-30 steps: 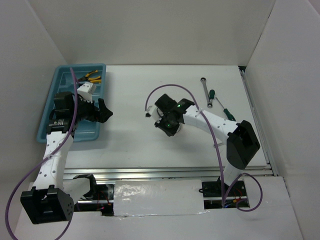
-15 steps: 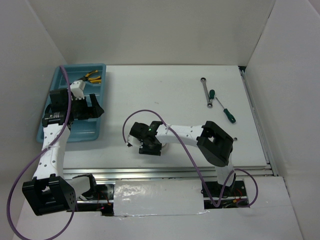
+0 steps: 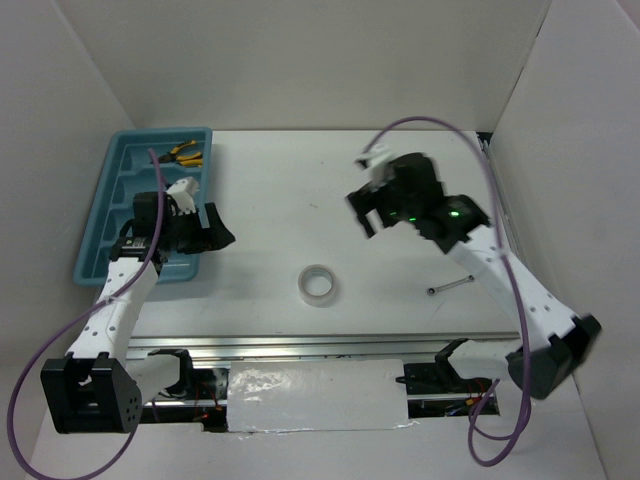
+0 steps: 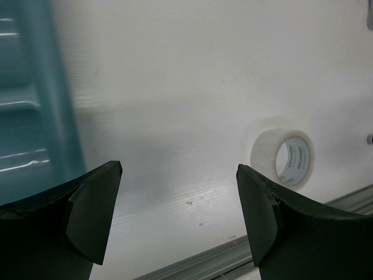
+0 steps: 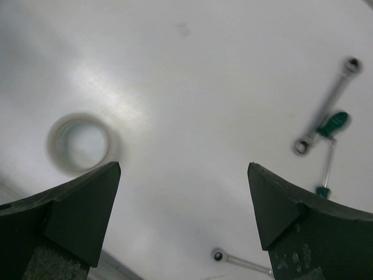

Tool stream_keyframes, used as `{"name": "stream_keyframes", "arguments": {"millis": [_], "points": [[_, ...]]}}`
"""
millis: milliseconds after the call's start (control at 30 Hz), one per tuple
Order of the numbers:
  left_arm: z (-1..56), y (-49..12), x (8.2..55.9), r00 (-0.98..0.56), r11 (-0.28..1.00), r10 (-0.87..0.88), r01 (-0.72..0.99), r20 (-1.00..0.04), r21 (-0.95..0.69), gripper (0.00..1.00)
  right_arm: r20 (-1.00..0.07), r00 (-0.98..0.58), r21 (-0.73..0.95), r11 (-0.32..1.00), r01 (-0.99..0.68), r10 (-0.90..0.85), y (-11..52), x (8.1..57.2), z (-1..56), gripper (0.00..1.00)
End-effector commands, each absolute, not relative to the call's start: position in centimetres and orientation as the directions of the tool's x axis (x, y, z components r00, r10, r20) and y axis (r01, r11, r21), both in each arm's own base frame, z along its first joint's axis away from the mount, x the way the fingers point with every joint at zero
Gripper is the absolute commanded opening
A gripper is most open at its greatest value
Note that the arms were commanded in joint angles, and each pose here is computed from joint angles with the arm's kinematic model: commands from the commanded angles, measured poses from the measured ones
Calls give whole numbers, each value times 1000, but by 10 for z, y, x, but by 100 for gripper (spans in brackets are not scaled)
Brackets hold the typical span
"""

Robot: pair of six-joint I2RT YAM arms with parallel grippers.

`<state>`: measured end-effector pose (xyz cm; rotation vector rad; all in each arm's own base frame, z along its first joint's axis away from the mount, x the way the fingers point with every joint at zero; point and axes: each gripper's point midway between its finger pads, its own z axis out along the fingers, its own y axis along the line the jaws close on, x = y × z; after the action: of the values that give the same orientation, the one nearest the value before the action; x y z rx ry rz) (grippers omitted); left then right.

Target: Sort the tools into containers

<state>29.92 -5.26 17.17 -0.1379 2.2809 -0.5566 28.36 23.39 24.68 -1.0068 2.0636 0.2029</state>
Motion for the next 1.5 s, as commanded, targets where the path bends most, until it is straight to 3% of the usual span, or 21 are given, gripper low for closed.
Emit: {"name": "stream_keyframes", "arguments": {"millis": [0, 133, 333, 533, 667, 767, 800, 967, 1067, 1167, 1267, 1333, 1467], "points": [[175, -84, 306, -686, 901, -179, 174, -705, -398, 93, -798, -498, -32, 849, -527, -339, 148, 292, 256, 98], [165, -135, 298, -704, 892, 40, 345, -709, -292, 88, -810, -545, -2, 929, -369, -218, 82, 288, 245, 100], [116, -218, 280, -693, 827, 399, 554, -601, -90, 86, -794, -607, 109, 975, -193, -31, 38, 270, 227, 100], [82, -262, 282, -716, 796, 486, 600, -502, -84, 84, -779, -625, 172, 974, -144, 46, 19, 263, 228, 100], [62, -265, 292, -734, 810, 503, 585, -457, -47, 75, -770, -635, 202, 967, -155, 59, 21, 264, 226, 100], [48, -263, 296, -739, 813, 522, 583, -426, -16, 58, -778, -625, 211, 963, -170, 60, 24, 266, 229, 100], [44, -259, 298, -742, 816, 527, 579, -415, 1, 44, -776, -628, 213, 962, -171, 61, 24, 266, 229, 100], [51, -252, 304, -746, 822, 516, 570, -421, -3, 13, -768, -638, 221, 957, -187, 53, 26, 266, 225, 100], [72, -241, 314, -758, 837, 484, 546, -438, -21, 5, -766, -642, 224, 955, -193, 50, 28, 267, 224, 100], [142, -216, 363, -728, 883, 379, 469, -571, -11, 0, -763, -645, 228, 952, -205, 44, 31, 267, 224, 100], [211, -125, 432, -674, 967, 218, 245, -706, 64, 0, -764, -644, 226, 951, -212, 38, 32, 270, 223, 100], [246, -76, 457, -604, 977, 213, 131, -768, 168, 0, -760, -649, 226, 950, -217, 32, 34, 270, 222, 100], [325, 54, 495, -444, 885, 264, -242, -856, 398, 0, -765, -644, 218, 951, -221, 26, 34, 273, 222, 100]]}}
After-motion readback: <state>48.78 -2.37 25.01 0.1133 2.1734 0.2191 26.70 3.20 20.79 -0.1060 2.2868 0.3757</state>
